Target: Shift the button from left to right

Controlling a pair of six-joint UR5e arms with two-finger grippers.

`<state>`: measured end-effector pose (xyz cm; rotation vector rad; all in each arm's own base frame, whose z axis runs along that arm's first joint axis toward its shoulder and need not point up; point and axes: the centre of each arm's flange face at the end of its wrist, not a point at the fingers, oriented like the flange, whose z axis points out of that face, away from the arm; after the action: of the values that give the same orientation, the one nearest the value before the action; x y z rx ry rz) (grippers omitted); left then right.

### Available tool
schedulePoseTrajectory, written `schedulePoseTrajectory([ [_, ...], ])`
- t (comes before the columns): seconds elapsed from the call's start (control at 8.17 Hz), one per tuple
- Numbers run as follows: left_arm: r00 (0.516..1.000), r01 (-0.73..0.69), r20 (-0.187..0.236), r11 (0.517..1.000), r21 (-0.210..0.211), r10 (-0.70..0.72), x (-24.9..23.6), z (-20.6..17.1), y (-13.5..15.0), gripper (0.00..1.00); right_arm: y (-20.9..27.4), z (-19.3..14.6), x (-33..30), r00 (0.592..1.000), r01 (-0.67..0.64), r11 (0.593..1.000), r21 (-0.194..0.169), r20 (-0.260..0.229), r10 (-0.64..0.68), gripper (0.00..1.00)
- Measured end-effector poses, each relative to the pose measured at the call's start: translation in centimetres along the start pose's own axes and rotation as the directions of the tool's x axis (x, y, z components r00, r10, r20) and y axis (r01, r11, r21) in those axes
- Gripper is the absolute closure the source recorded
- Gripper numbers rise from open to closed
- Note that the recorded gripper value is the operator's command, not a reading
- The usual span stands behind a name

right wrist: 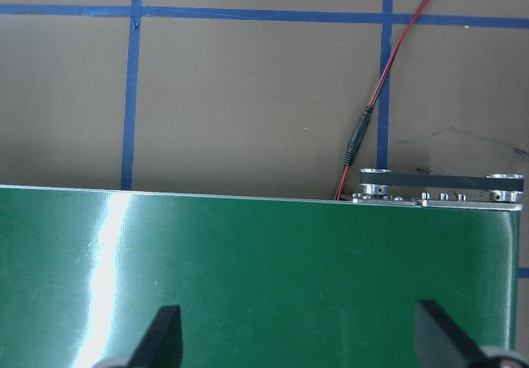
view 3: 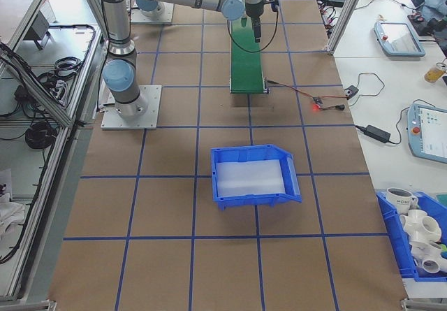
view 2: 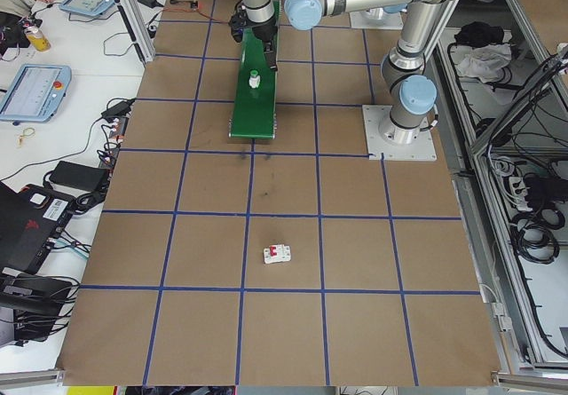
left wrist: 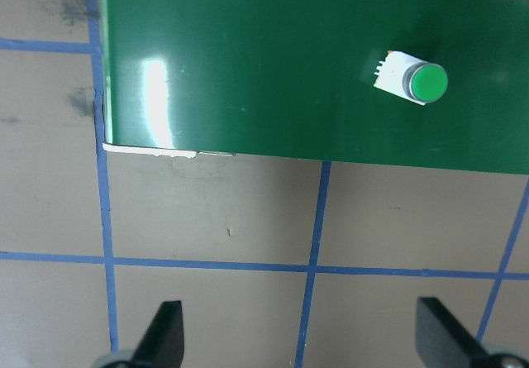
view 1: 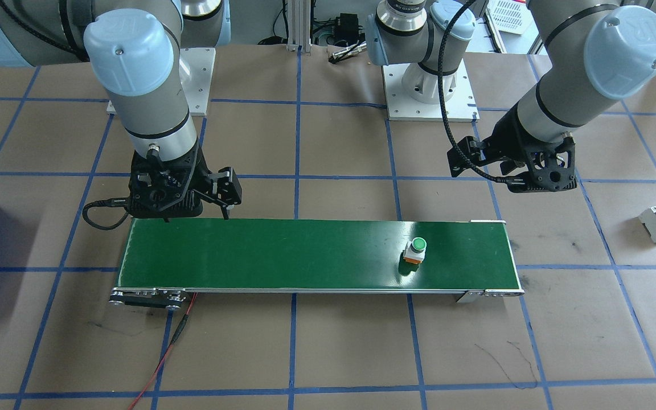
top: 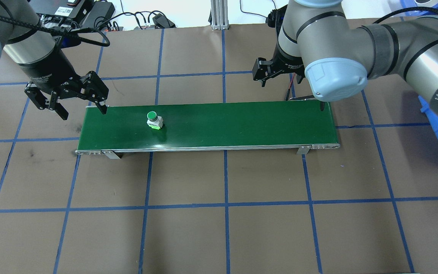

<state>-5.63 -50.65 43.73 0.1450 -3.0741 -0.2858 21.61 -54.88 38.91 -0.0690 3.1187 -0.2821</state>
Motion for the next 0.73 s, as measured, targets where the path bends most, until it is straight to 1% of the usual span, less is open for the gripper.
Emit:
schedulePoseTrajectory([
  [0.12,1.0,-0.001,0.005,1.0,0.009,0.001,0.0,-0.4,0.6,0.0,0.0,0.6,0.0,1.0,0.0,1.0,0.007,-0.003,0.0,0.0],
  [0.24,1.0,-0.002,0.013,1.0,0.013,0.002,0.0,-0.6,0.9,0.0,0.0,1.1,0.0,1.0,-0.002,1.0,0.006,0.001,0.002,0.0],
  [0.37,1.0,-0.002,0.018,1.0,0.019,0.002,0.0,-0.9,1.2,0.0,0.2,1.7,-0.1,1.0,-0.001,1.0,-0.007,0.009,0.001,0.0],
  [0.49,1.0,-0.002,0.022,1.0,0.025,0.002,0.0,-1.3,1.5,0.0,0.5,3.5,-0.7,0.998,0.003,0.999,-0.049,0.064,0.0,0.0],
  [0.61,1.0,-0.002,0.023,1.0,0.031,0.001,0.0,-1.5,1.6,0.0,0.7,5.3,-1.6,0.988,0.01,0.996,-0.085,0.156,0.004,0.0],
  [0.73,1.0,-0.001,0.023,0.999,0.037,0.001,0.0,-1.7,1.6,0.0,0.6,6.3,-1.9,0.977,0.005,0.995,-0.102,0.212,0.017,0.0],
])
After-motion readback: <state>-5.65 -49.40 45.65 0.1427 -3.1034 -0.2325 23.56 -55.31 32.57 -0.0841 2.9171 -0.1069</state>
